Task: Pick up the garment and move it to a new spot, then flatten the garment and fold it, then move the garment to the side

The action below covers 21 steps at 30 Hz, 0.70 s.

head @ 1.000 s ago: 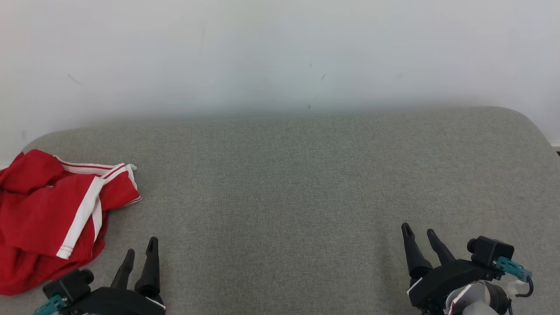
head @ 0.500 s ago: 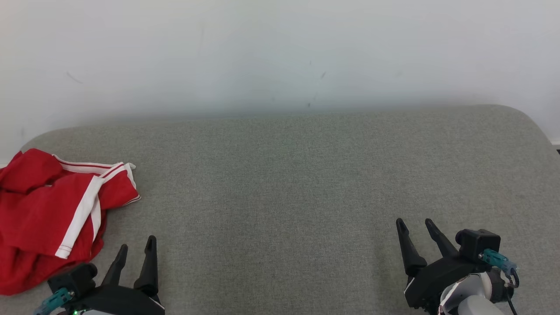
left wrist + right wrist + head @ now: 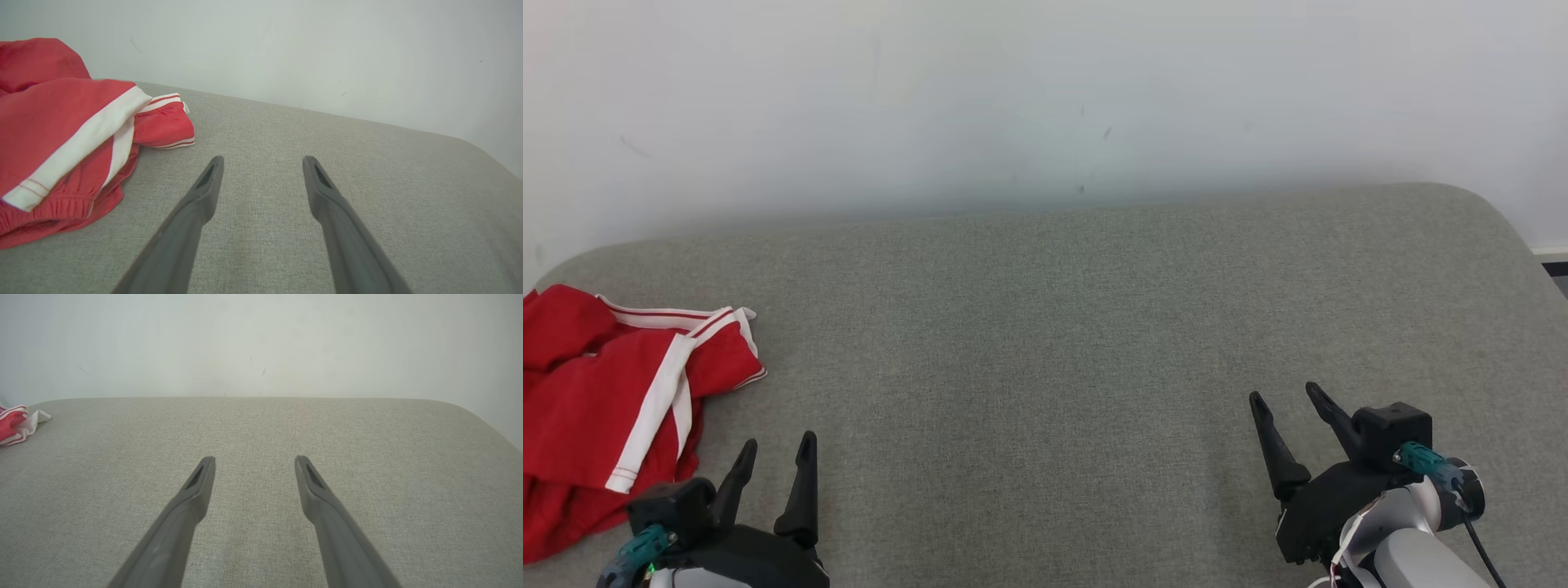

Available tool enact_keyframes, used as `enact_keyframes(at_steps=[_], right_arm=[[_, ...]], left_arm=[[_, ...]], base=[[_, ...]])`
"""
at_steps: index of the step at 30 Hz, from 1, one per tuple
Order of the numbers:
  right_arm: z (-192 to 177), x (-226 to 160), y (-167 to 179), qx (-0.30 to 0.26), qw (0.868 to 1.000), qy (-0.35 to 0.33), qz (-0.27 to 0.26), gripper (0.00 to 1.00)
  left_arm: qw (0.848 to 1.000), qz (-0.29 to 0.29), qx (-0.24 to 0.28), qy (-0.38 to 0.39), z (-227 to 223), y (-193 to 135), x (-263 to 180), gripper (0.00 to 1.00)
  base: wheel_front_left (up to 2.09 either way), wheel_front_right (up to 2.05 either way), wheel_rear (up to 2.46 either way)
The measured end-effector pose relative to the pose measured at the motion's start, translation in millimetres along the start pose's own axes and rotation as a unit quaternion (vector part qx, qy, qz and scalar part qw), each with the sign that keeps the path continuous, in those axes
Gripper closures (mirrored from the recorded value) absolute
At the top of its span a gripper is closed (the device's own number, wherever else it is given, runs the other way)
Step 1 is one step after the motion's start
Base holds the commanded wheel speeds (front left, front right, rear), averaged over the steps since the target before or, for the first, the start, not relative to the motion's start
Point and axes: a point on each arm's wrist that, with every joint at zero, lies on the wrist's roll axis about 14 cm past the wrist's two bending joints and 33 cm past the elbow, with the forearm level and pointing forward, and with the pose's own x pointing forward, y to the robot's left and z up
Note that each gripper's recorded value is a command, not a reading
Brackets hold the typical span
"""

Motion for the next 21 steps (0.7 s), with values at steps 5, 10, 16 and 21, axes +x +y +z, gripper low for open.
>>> enact_keyframes(at_steps=[5,10,16,21], right_arm=[[2.8,0.1,0.2,-0.005,1.0,-0.002,0.003,0.0],[4.9,1.3,2.3,-0.014,1.0,-0.004,0.014,0.0],[7.7,3.9,6.7,-0.018,1.0,-0.007,0.024,0.0],[8.2,2.1,2.3,-0.009,1.0,-0.009,0.015,0.0]], left_arm=[[1.0,-0.002,0.0,0.005,-1.5,-0.8,0.7,0.0],[1.0,-0.002,0.001,0.012,-3.7,-1.0,-0.5,0.0],[1.0,0.002,0.003,0.009,0.7,2.0,-0.4,0.0],[1.0,0.008,0.002,0.005,3.1,6.0,-2.1,0.0]], base=[[0.0,0.0,0.0],[0.0,0.0,0.0],[0.0,0.0,0.0],[0.0,0.0,0.0]])
